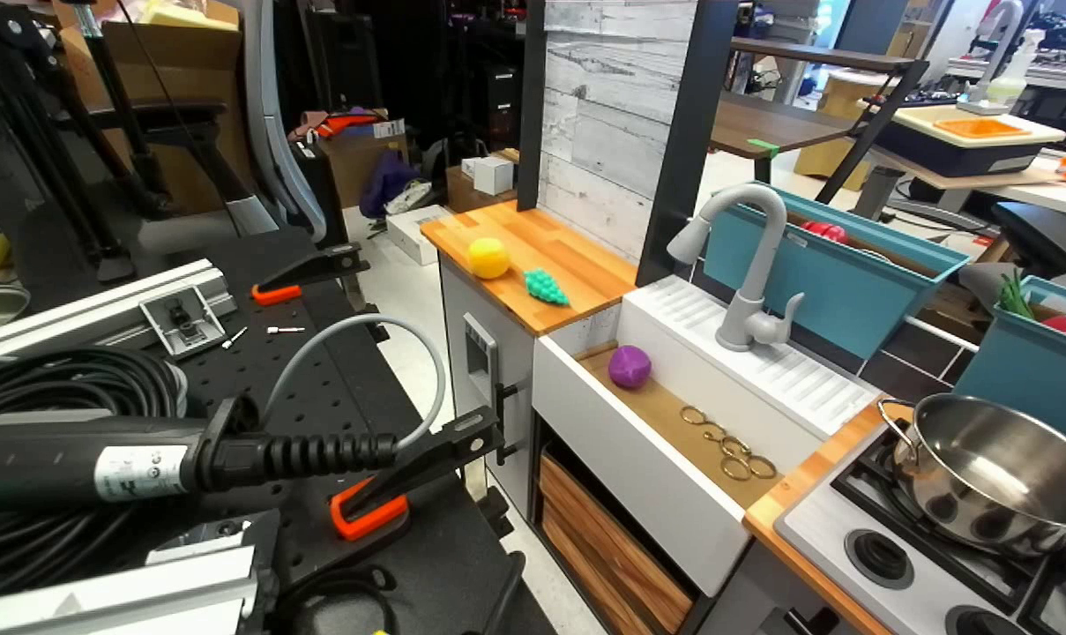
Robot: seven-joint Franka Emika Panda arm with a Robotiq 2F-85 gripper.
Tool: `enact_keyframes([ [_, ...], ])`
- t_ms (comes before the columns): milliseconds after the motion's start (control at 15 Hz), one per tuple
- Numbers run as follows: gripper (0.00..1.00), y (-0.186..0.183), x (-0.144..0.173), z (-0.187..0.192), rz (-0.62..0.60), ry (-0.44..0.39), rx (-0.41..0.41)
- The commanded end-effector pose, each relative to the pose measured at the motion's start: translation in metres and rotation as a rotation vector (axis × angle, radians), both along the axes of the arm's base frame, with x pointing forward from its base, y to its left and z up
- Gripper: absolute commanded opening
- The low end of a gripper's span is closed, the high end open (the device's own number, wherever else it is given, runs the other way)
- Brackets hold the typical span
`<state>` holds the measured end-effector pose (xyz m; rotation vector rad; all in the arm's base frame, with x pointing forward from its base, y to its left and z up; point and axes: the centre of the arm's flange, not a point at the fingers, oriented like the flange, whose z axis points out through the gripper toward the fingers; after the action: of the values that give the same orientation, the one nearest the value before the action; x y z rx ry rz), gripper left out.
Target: Move the green object to the left
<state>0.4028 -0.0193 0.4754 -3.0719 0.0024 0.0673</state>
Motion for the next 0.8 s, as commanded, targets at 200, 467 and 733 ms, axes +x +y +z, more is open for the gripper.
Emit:
enact_keyframes([
  [200,1.0,0.0,0.0,0.0,0.0,0.0,0.0],
  [467,1.0,0.0,0.0,0.0,0.0,0.0,0.0],
  [733,1.0,0.033,0.03,-0.041,-0.088,0.033,-0.018],
])
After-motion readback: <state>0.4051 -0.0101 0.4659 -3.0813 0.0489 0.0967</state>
